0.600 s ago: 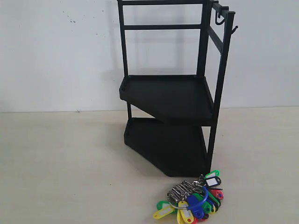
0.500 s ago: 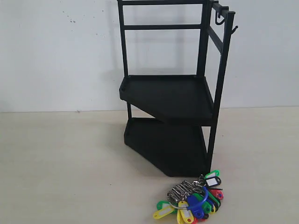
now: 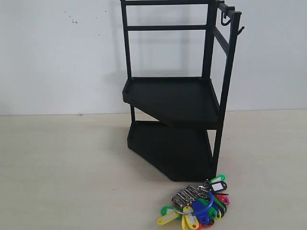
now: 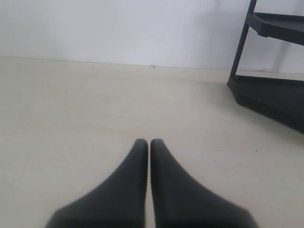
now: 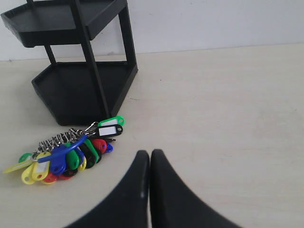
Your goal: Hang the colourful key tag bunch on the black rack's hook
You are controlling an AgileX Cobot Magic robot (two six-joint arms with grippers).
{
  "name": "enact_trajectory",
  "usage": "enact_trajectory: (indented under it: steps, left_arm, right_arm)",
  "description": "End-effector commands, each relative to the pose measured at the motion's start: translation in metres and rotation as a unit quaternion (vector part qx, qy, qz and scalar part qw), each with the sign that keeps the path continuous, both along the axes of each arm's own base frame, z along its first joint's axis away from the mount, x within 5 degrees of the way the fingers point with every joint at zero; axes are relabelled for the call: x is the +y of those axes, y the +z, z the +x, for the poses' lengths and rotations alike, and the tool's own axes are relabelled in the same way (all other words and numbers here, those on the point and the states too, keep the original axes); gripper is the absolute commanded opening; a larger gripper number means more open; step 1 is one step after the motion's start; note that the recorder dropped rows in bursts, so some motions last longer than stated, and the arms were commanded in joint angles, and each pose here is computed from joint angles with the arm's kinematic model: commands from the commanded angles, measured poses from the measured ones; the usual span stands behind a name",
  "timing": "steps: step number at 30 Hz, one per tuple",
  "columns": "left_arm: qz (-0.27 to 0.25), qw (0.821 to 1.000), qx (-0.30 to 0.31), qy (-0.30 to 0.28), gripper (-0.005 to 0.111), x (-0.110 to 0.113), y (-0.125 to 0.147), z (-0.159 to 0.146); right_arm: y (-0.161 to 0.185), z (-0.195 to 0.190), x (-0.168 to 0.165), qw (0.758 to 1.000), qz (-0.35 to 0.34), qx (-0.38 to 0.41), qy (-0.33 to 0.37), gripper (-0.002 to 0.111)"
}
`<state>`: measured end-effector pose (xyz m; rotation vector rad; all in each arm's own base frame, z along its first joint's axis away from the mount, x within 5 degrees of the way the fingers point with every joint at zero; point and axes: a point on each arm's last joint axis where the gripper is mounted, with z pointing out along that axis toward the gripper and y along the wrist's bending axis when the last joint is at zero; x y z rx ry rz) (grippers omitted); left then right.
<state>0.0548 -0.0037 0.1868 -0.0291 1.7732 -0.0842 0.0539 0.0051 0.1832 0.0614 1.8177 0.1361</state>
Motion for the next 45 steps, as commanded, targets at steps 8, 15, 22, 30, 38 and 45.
enact_trajectory:
  steps: [8,15,22,30,38,45]
  left_arm:
    - [0.003,1.000,-0.004,0.000,0.004,0.000,0.001,0.000]
    - [0.003,1.000,-0.004,0.000,0.004,0.000,0.001,0.000]
    - [0.003,1.000,-0.004,0.000,0.004,0.000,0.001,0.000]
    - [0.003,1.000,-0.004,0.000,0.004,0.000,0.001,0.000]
    - [0.003,1.000,-0.004,0.000,0.004,0.000,0.001,0.000]
    - [0.003,1.000,-0.004,0.000,0.004,0.000,0.001,0.000]
  right_arm:
    - [0.001,0.000,0.000,1.000,-0.001,-0.003,-0.002,0.000]
    - [0.001,0.000,0.000,1.000,-0.001,-0.003,-0.002,0.000]
    - [0.002,0.000,0.000,1.000,-0.003,-0.011,-0.002,0.000]
    - [0.022,0.003,-0.003,0.992,-0.001,-0.124,-0.019,0.000]
    - [0.051,-0.002,-0.008,0.958,-0.005,-0.283,-0.043,0.000]
    - [0.075,-0.007,-0.004,0.972,-0.090,-0.216,-0.019,0.000]
